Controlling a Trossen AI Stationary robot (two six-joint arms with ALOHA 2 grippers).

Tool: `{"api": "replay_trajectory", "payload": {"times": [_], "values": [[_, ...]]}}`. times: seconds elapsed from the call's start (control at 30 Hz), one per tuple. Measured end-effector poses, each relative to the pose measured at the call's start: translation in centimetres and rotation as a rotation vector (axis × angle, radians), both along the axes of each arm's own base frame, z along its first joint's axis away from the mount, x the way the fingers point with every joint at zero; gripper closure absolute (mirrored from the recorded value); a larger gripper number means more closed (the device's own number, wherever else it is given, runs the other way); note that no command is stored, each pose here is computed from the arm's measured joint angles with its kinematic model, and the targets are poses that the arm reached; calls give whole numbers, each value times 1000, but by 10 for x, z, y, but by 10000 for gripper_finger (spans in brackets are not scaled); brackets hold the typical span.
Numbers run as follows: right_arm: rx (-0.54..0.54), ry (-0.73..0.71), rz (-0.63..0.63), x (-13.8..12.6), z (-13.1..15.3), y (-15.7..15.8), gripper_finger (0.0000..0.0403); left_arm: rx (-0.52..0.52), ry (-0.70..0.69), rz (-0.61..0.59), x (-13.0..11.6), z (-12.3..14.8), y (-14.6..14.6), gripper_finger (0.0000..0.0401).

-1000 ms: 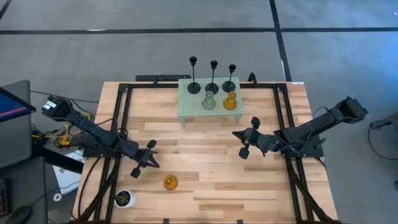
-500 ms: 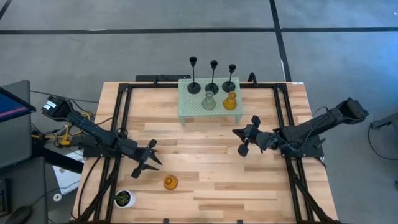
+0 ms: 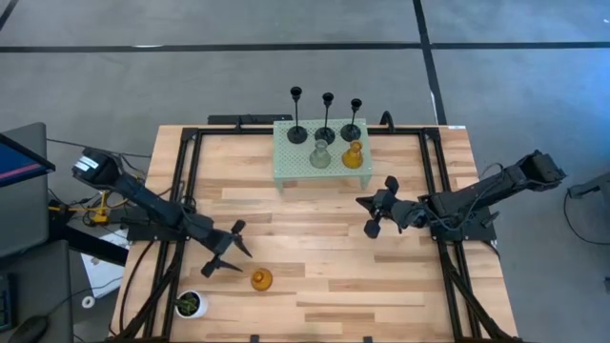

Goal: Pick & Place candle stick holders
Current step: Put the brown glass candle holder on the shelf

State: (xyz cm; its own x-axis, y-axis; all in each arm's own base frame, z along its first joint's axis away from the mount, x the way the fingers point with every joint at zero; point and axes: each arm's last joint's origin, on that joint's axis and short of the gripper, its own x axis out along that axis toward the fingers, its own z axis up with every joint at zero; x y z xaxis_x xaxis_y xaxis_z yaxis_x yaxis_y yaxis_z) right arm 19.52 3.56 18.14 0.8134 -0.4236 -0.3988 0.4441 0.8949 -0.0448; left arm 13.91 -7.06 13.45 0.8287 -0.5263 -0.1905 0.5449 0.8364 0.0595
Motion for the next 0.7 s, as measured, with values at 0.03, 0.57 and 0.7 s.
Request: {"api": "replay_trajectory", "payload": {"times": [0.03, 0.57, 0.7], "values": [[0, 0, 0, 0, 0, 0, 403, -2, -2, -3, 1, -1, -1, 168], [8, -7, -3, 0, 0, 0, 403, 2, 39, -11, 48, -7, -23, 174], [16, -8, -1, 0, 0, 0, 403, -8, 49, -68, 56, -7, -29, 173]]}}
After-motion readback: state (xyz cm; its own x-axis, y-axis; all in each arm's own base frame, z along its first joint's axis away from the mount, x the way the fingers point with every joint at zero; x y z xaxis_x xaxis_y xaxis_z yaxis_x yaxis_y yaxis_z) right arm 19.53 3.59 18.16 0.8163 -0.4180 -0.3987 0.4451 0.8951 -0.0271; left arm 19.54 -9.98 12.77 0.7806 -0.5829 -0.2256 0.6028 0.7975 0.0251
